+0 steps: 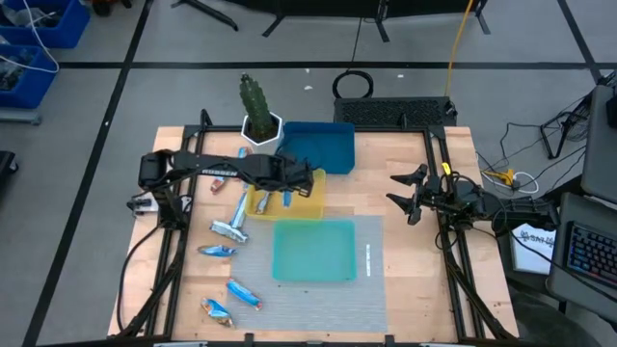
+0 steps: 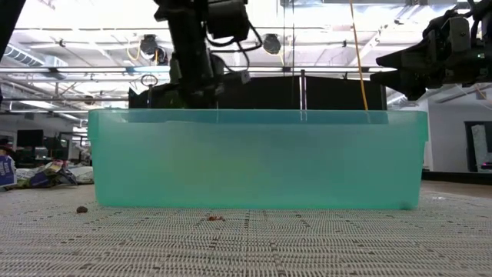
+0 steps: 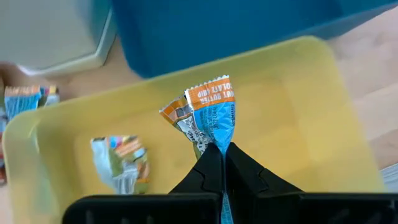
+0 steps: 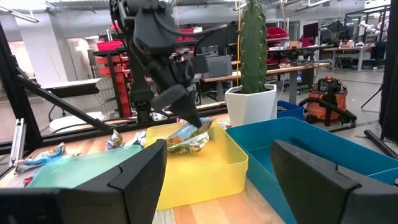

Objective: Pick and place Granola Bars by type
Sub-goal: Put the yellow granola bar into the yellow bin

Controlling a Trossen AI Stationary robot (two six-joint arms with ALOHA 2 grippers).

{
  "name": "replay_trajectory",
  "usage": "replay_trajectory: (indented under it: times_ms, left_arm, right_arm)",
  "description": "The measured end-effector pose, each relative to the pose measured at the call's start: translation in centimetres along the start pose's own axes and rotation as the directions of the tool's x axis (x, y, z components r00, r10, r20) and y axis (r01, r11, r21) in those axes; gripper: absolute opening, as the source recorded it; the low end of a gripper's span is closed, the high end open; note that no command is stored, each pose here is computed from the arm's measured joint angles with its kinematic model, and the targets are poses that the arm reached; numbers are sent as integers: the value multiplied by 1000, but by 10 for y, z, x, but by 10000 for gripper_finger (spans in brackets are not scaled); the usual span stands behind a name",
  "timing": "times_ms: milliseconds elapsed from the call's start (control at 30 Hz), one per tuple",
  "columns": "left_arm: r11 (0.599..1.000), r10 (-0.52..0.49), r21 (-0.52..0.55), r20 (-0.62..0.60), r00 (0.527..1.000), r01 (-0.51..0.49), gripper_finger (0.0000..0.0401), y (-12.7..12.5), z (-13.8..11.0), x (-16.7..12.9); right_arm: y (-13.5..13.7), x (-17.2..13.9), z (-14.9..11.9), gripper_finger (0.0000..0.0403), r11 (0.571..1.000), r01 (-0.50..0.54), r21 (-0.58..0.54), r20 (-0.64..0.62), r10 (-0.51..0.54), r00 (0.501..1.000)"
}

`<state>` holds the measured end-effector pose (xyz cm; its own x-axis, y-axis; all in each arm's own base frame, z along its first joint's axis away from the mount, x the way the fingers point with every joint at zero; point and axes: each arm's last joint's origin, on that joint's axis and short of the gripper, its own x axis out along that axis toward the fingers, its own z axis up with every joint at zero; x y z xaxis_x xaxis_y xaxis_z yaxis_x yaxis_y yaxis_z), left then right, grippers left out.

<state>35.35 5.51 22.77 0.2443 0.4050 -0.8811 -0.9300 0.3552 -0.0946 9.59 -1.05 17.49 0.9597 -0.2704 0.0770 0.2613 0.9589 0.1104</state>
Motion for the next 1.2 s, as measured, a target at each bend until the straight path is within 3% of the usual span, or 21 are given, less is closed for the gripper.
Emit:
replay_trajectory:
  times_ms: [533, 1000, 1200]
  left_arm:
    - [999, 20, 47, -99, 995, -15, 6, 27, -31, 38]
    - [998, 12, 65, -100, 995, -6, 9, 30, -32, 43]
    - [998, 13, 67, -97, 995, -6, 44, 30, -32, 43]
  right_arm:
    - [0, 0, 0, 279, 1000, 0, 0, 0, 0, 1000]
    - [0, 0, 0, 279, 1000, 0, 0, 0, 0, 1000]
    - [0, 0, 0, 279, 1000, 0, 0, 0, 0, 1000]
